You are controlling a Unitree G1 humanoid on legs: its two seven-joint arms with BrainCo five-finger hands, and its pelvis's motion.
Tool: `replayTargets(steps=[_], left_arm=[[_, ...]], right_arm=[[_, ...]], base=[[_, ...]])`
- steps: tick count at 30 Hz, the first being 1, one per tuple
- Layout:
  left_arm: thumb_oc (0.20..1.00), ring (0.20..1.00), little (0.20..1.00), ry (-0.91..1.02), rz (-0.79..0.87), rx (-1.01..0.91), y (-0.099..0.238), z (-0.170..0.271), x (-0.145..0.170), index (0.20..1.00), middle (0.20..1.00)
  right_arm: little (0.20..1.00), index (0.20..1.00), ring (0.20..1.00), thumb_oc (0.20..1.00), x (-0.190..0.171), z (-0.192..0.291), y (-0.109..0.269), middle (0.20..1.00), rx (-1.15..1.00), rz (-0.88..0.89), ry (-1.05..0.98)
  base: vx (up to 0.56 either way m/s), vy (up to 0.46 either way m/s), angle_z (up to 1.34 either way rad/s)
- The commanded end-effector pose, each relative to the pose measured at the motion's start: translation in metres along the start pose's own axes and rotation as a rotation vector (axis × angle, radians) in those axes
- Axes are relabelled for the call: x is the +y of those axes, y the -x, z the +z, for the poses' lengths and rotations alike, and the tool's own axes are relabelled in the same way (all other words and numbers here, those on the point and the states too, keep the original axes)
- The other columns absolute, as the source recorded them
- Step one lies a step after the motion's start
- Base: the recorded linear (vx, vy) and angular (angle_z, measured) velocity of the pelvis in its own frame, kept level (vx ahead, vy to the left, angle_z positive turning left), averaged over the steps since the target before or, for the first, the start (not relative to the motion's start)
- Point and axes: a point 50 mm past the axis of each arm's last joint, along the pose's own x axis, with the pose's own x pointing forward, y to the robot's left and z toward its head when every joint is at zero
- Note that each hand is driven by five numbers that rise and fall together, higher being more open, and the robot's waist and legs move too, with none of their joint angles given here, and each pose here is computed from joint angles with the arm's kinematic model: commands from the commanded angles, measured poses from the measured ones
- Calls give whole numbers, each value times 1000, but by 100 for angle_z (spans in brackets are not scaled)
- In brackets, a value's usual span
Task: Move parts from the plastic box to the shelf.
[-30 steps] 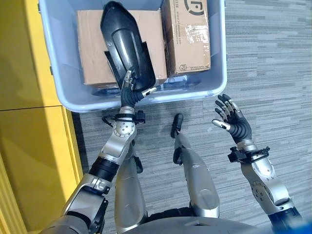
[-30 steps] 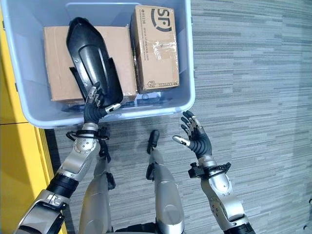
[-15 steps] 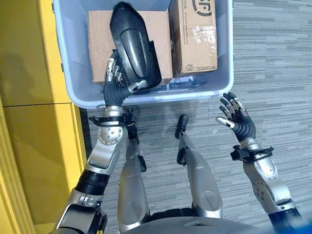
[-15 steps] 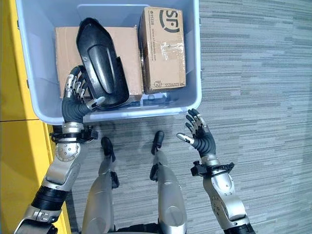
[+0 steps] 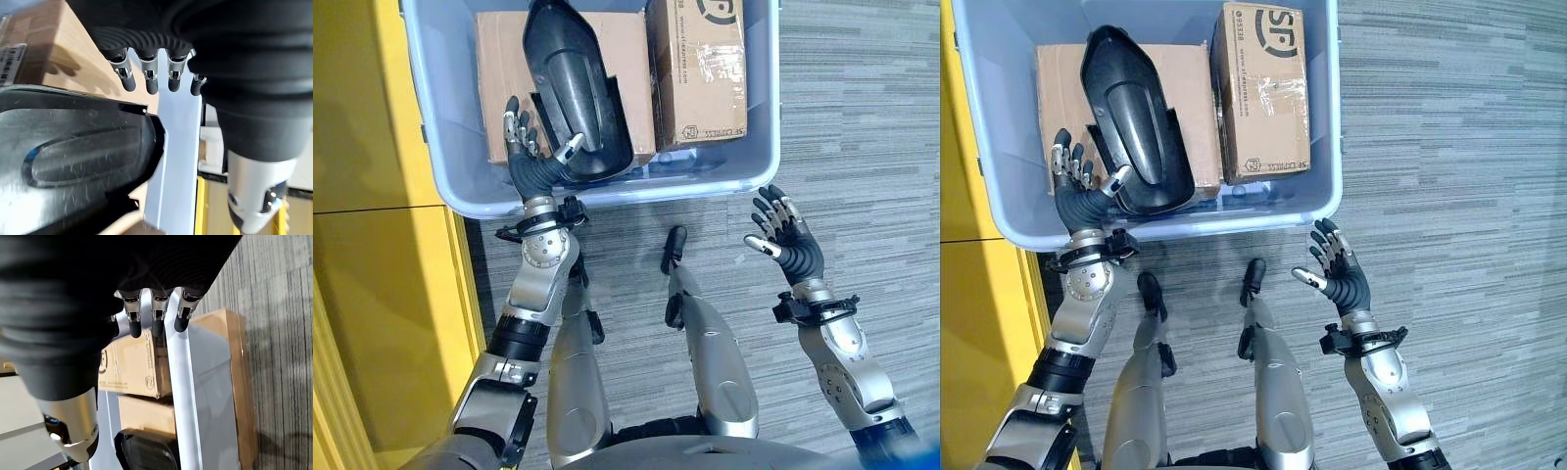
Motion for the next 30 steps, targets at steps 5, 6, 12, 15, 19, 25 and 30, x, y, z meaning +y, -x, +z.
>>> replayTargets(steps=[5,6,12,15,19,25,30], left_arm=[[1000,1000,1000,-145,168,-156,-28,19,25,1000,1000],[1000,1000,1000,-149,182,-149,-29,17,25,1000,1000],[1000,1000,1000,-189,308,-154,-40,17,36,1000,1000],[1000,1000,1000,-191,330,-148,-42,17,40,1000,1000],[1000,1000,1000,-243,347,-149,-46,16,46,1000,1000],[1000,1000,1000,-279,341,-108,-53,9,43,1000,1000],[1000,1000,1000,-323,309,-78,-60,4,38,1000,1000]], right_arm=[[1000,1000,1000,1000,14,17,-4,1000,-117,48,-41],[1000,1000,1000,1000,14,18,-4,1000,-119,52,-43],[1000,1000,1000,1000,18,19,-7,1000,-135,63,-46],[1000,1000,1000,1000,19,20,-7,1000,-137,67,-46],[1000,1000,1000,1000,20,20,-8,1000,-137,76,-40],[1000,1000,1000,1000,21,21,-8,1000,-140,83,-42],[1000,1000,1000,1000,20,21,-7,1000,-134,86,-32]], base=[[1,-5,1],[0,0,0],[0,0,0],[0,0,0],[0,0,0],[0,0,0],[0,0,0]])
